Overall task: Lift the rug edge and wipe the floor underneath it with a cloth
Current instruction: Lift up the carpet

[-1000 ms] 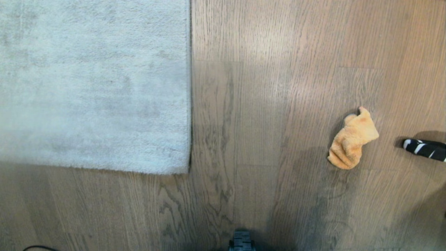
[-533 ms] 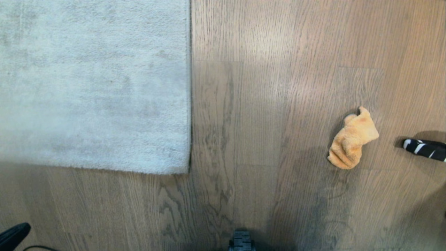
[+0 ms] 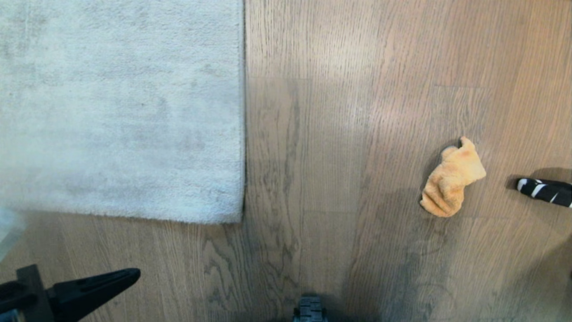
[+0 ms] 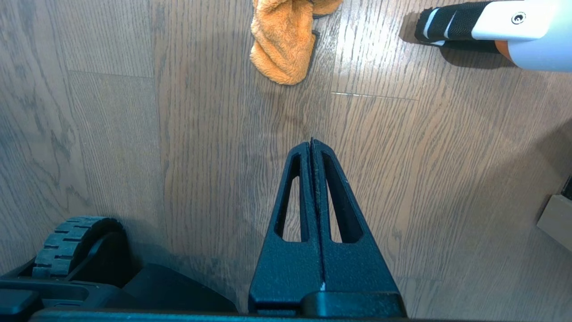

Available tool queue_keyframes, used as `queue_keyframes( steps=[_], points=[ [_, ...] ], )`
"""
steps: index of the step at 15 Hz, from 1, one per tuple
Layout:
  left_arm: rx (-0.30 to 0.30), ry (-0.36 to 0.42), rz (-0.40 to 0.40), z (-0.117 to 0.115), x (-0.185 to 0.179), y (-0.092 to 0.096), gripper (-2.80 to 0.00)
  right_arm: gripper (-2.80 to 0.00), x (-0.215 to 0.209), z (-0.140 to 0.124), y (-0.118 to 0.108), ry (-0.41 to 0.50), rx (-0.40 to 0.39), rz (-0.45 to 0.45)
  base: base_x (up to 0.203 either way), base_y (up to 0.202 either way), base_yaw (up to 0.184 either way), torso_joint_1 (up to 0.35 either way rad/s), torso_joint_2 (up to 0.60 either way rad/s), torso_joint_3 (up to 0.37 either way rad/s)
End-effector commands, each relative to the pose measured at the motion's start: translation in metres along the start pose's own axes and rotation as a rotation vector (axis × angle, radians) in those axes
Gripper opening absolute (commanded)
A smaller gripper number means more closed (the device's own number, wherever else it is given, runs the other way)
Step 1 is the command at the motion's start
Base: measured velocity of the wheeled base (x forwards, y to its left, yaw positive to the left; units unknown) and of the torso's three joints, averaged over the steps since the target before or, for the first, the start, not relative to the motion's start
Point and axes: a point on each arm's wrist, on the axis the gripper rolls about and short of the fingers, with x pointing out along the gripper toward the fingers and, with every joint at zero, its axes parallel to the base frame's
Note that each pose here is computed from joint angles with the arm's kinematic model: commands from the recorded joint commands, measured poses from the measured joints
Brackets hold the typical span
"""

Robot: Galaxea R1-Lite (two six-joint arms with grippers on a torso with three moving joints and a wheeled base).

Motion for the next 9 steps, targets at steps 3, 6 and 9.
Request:
queue_keyframes(
  steps=[3, 6, 9],
  points=[
    [0.002, 0.192, -0.09, -0.001, 0.068, 0.001, -2.8, -2.8, 0.0, 0.0, 0.0, 0.0, -0.001, 0.0, 0.0, 0.0, 0.0, 0.0, 0.0, 0.0],
    [0.033, 0.214, -0.083, -0.004, 0.118, -0.01, -2.8, -2.8, 0.0, 0.0, 0.0, 0.0, -0.001, 0.0, 0.0, 0.0, 0.0, 0.0, 0.0, 0.0],
    [0.022, 0.193, -0.052, -0.005, 0.16, -0.027, -2.8, -2.8, 0.0, 0.0, 0.0, -0.001, -0.001, 0.0, 0.0, 0.0, 0.0, 0.0, 0.0, 0.0]
  ],
)
